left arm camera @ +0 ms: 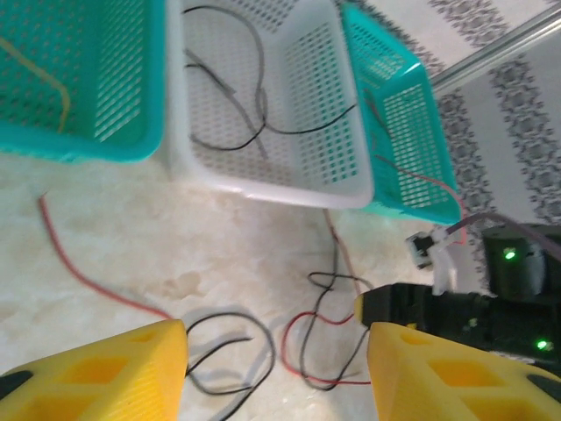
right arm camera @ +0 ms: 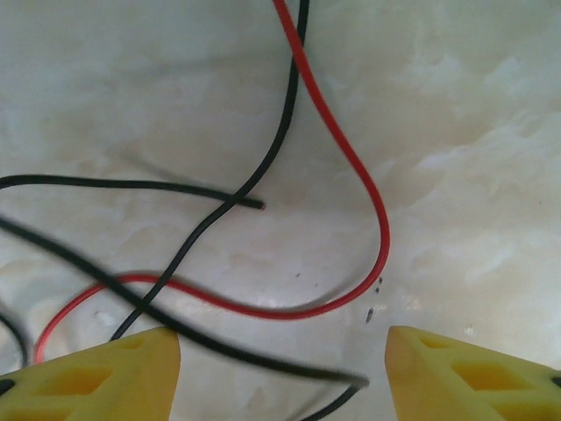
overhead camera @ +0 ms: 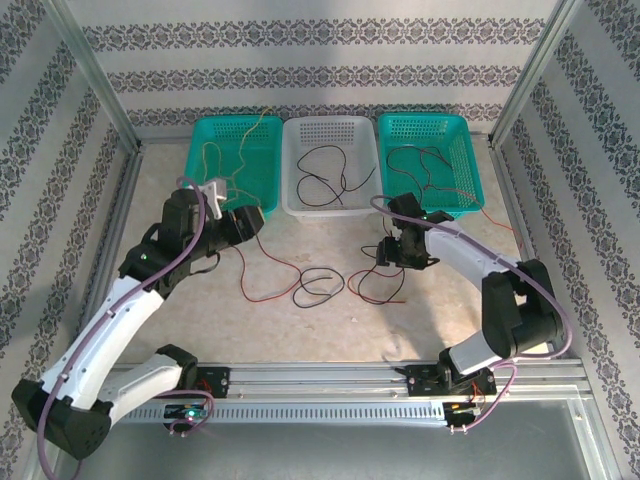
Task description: Untangle the cables
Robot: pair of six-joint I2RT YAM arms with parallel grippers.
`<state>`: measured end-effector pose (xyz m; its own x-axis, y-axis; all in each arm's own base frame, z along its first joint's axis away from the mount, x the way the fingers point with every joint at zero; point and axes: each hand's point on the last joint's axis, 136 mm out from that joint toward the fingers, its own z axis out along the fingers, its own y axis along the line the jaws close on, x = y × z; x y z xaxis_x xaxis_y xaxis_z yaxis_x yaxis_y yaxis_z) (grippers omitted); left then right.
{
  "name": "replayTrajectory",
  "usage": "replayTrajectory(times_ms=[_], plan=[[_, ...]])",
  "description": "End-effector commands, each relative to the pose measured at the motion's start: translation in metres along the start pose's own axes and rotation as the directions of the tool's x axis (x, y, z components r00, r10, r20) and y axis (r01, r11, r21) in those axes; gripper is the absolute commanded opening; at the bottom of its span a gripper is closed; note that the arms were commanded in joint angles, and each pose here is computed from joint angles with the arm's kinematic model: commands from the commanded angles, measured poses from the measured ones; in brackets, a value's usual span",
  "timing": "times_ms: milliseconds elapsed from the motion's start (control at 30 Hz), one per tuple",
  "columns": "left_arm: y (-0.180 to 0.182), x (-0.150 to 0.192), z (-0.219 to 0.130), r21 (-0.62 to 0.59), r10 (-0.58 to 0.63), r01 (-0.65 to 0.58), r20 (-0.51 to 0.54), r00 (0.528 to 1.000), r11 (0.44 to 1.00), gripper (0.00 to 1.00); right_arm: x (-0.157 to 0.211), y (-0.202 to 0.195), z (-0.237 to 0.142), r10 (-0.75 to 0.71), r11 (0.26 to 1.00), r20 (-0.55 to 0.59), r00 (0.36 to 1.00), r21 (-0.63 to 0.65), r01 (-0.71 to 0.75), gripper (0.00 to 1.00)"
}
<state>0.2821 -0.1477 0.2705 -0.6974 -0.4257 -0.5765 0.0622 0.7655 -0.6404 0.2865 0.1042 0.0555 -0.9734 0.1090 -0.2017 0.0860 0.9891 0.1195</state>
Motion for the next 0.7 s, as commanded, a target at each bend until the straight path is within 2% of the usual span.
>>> replayTrajectory(times_ms=[0,167,333,500,567,667], plan=[[0.017,0.012,-0.001,-0.04,-0.057,0.058,0.006,0.998,0.998,0.51,-0.01,-0.004,0.006,-0.033,0.999,0.024,0.999,0.031,0.032,0.62],[0.015,0.017,0.003,-0.039,-0.052,0.051,-0.026,0.998,0.998,0.45,0.0,-0.004,0.009,-0.042,0.999,-0.008,0.999,0.028,0.043,0.48],[0.018,0.023,0.017,-0.035,-0.074,0.073,-0.047,0.996,0.997,0.44,0.001,0.002,-0.015,-0.048,0.999,0.03,0.998,0.016,0.048,0.38],[0.009,0.025,0.029,-0.021,-0.058,0.056,-0.089,0.994,0.998,0.4,0.001,0.018,-0.05,-0.056,0.997,0.106,0.993,-0.042,0.061,0.08],[0.007,0.023,0.03,-0.02,-0.047,0.046,-0.085,0.995,0.999,0.4,0.001,0.025,-0.063,-0.059,0.996,0.128,0.99,-0.065,0.068,0.0],[0.005,0.022,0.033,-0.019,-0.04,0.038,-0.09,0.995,0.999,0.4,0.002,0.039,-0.087,-0.082,0.99,0.168,0.982,-0.098,0.099,0.0]])
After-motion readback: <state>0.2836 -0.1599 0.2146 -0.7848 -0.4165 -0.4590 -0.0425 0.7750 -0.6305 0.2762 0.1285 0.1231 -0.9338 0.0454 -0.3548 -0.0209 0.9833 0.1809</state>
